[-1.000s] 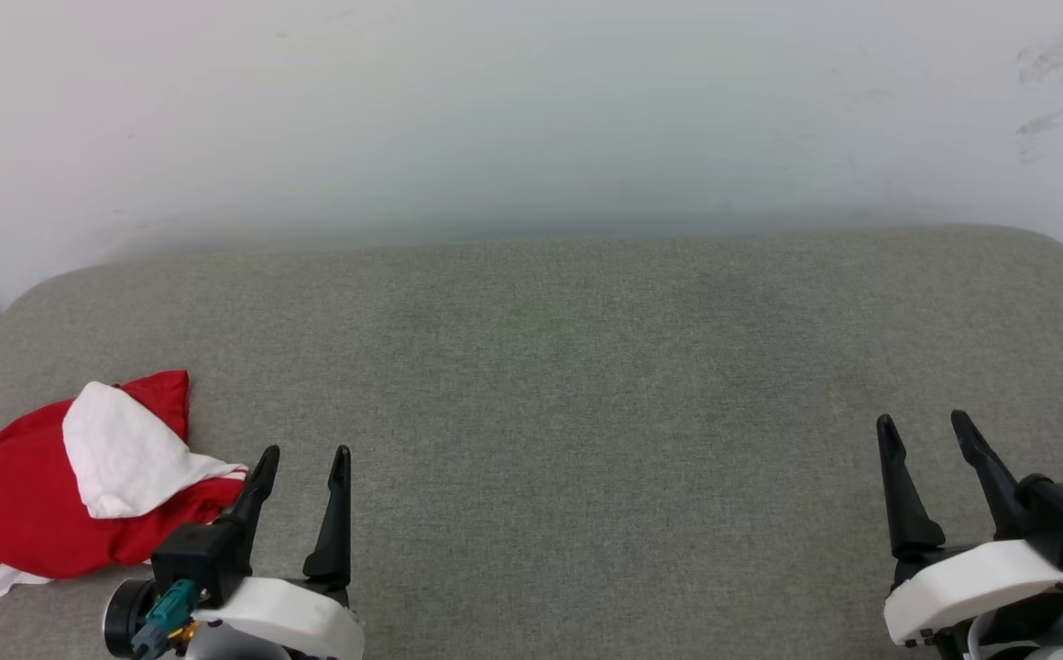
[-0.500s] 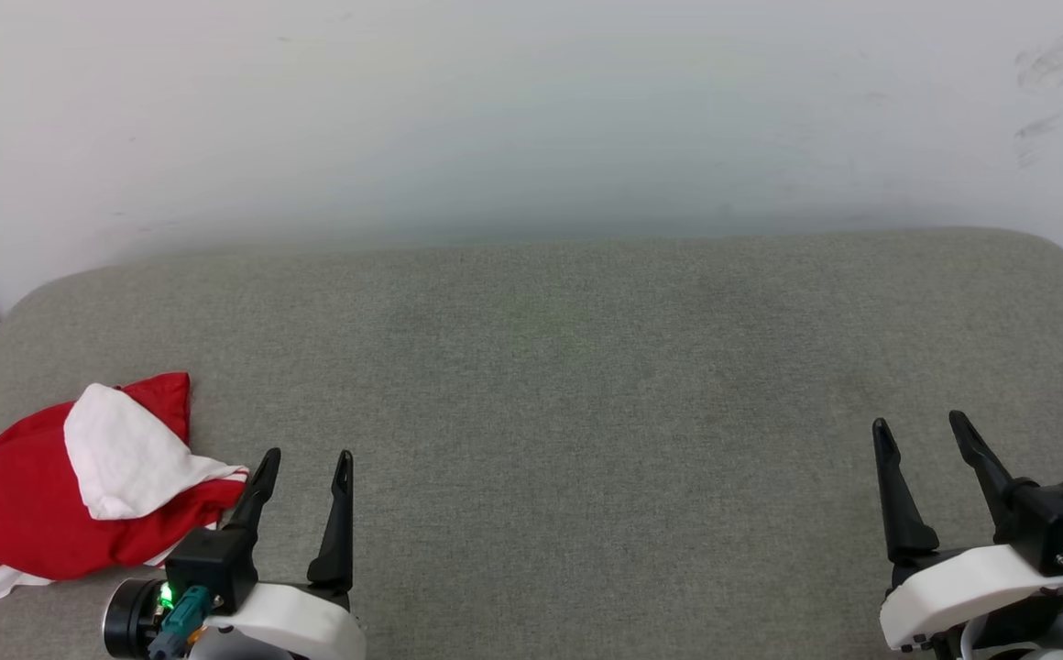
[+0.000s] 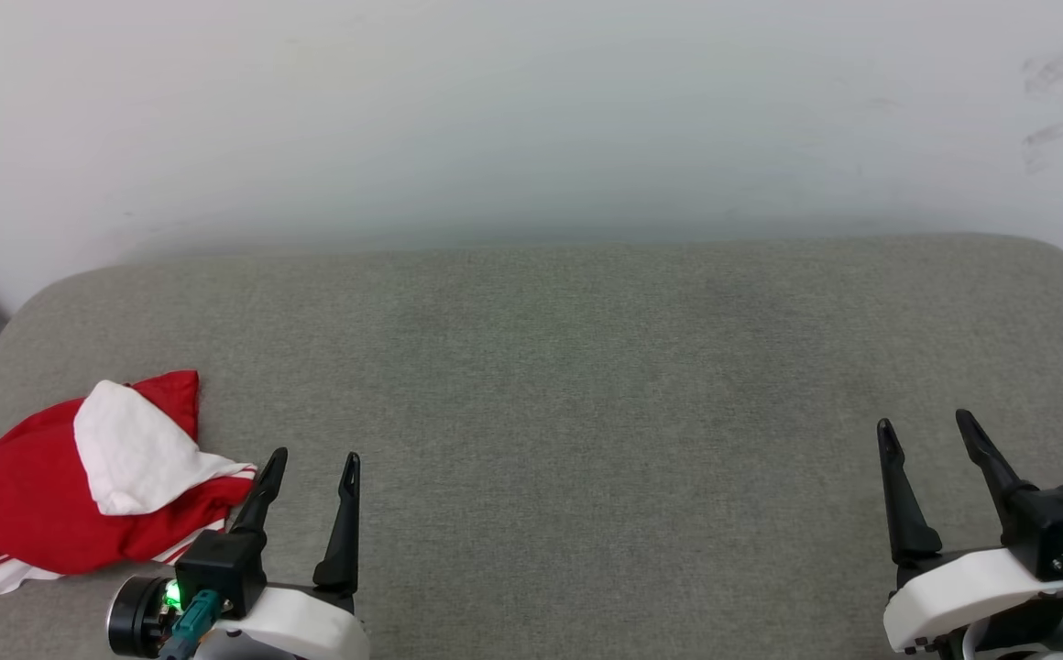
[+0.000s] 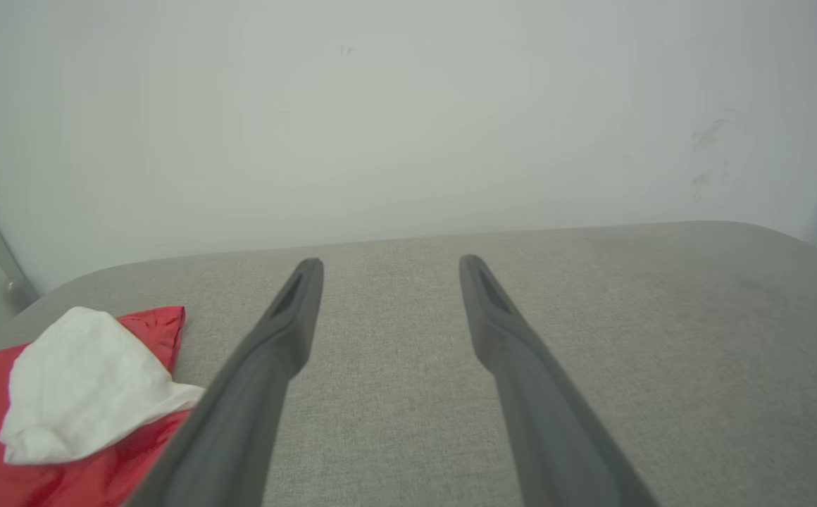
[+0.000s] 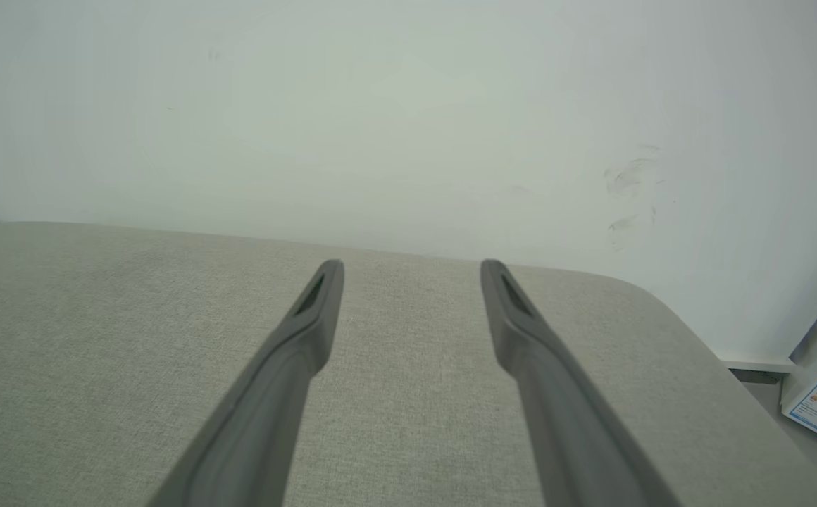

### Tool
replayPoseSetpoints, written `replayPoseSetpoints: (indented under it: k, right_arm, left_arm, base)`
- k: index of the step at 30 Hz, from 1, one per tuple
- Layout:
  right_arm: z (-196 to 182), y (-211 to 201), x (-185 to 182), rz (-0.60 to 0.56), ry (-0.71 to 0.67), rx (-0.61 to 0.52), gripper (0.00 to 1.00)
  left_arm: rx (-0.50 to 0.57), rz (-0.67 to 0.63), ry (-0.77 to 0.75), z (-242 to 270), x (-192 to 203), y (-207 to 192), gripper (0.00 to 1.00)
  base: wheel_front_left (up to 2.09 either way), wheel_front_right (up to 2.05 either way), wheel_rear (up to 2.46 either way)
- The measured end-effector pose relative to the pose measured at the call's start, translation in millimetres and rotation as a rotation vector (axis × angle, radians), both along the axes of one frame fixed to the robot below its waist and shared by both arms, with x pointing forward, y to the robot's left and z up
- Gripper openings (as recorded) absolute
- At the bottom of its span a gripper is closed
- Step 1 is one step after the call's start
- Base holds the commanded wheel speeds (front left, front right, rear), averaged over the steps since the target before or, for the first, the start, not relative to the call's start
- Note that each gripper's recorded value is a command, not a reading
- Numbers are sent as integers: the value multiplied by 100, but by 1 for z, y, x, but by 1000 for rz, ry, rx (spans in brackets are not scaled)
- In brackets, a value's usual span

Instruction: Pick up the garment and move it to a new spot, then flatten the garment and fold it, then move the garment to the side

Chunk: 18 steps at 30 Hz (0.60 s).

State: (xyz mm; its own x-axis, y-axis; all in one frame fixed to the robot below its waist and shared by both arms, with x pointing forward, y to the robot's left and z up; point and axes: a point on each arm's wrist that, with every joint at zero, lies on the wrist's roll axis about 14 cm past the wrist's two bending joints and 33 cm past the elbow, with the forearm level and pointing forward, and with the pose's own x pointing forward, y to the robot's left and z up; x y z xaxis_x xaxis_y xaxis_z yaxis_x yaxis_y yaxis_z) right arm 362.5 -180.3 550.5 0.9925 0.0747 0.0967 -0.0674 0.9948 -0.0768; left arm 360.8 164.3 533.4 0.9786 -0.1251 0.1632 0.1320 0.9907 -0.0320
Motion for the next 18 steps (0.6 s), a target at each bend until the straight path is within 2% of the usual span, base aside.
replayPoseSetpoints:
  k: [10, 18]
  right_arm:
    - [1, 27, 12, 81, -3, 30, 100]
    - [3, 75, 24, 221, -6, 36, 100]
  left_arm:
    - [-22, 79, -8, 2, -11, 25, 100]
    - [-29, 207, -17, 4, -33, 65, 100]
  base:
    - [0, 0, 0]
    - [0, 0, 0]
